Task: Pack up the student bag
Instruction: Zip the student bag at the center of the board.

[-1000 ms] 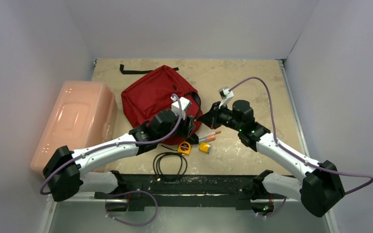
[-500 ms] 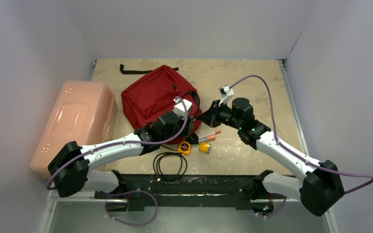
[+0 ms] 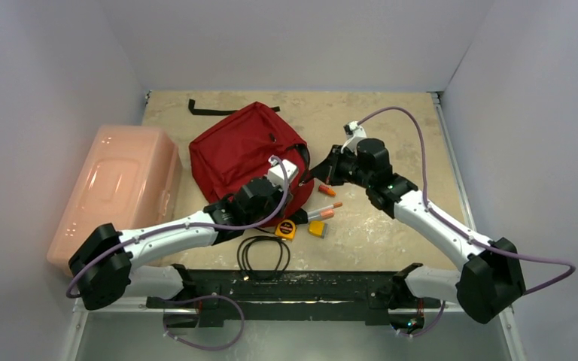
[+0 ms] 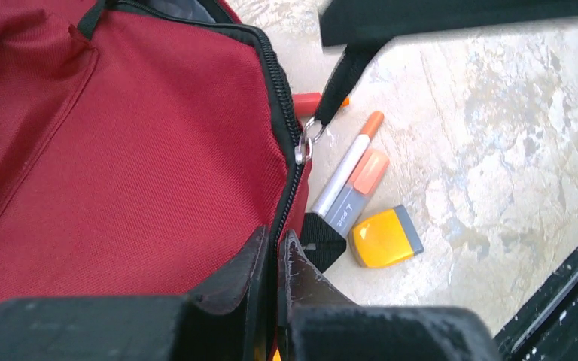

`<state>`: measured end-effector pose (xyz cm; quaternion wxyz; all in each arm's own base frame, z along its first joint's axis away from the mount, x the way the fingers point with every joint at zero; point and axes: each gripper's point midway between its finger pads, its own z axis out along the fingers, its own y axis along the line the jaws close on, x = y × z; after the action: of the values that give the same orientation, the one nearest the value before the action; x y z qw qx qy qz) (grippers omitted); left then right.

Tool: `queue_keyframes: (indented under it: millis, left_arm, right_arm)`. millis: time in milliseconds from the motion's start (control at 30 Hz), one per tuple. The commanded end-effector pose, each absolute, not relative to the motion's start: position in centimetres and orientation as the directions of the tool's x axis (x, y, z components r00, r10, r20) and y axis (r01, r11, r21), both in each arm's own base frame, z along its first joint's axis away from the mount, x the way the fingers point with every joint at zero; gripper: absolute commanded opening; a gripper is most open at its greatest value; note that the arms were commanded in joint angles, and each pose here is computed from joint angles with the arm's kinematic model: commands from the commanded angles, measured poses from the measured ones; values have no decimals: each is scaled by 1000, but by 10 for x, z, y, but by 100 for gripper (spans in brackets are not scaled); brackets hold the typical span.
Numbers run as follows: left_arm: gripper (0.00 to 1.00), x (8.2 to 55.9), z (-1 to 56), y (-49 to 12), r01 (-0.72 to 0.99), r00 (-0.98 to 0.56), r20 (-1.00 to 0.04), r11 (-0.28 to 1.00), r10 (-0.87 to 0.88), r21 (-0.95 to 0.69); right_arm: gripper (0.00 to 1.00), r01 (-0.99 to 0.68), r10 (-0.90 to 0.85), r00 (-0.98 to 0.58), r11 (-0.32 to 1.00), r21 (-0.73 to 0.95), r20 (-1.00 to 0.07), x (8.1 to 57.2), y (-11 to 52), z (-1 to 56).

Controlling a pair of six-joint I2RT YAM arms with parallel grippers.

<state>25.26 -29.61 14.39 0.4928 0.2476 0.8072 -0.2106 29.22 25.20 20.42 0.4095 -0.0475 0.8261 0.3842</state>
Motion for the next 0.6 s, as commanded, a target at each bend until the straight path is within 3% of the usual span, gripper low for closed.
queue_keyframes:
  millis: [0,233,400,567]
  left_arm:
    - [0,226,121,-273,655,-418,-852,755,314,-43]
    - [0,213,118,-264,666,-437,-840,743,321,-63]
    - [0,202,116,-267,701,-433,-844,707,315,-96]
    - [0,187,114,-269,754,-419,-844,646,335,-118]
  right_arm:
    - [0,-332,372,-545,727,601,-751,346,221,247]
    - [0,-299,421,-498,738,606,-758,393,202,247]
    - [0,-442,373,-451,696,567,-810,427,224,254]
    - [0,-460,336,-459,702,544,-822,469,241,229]
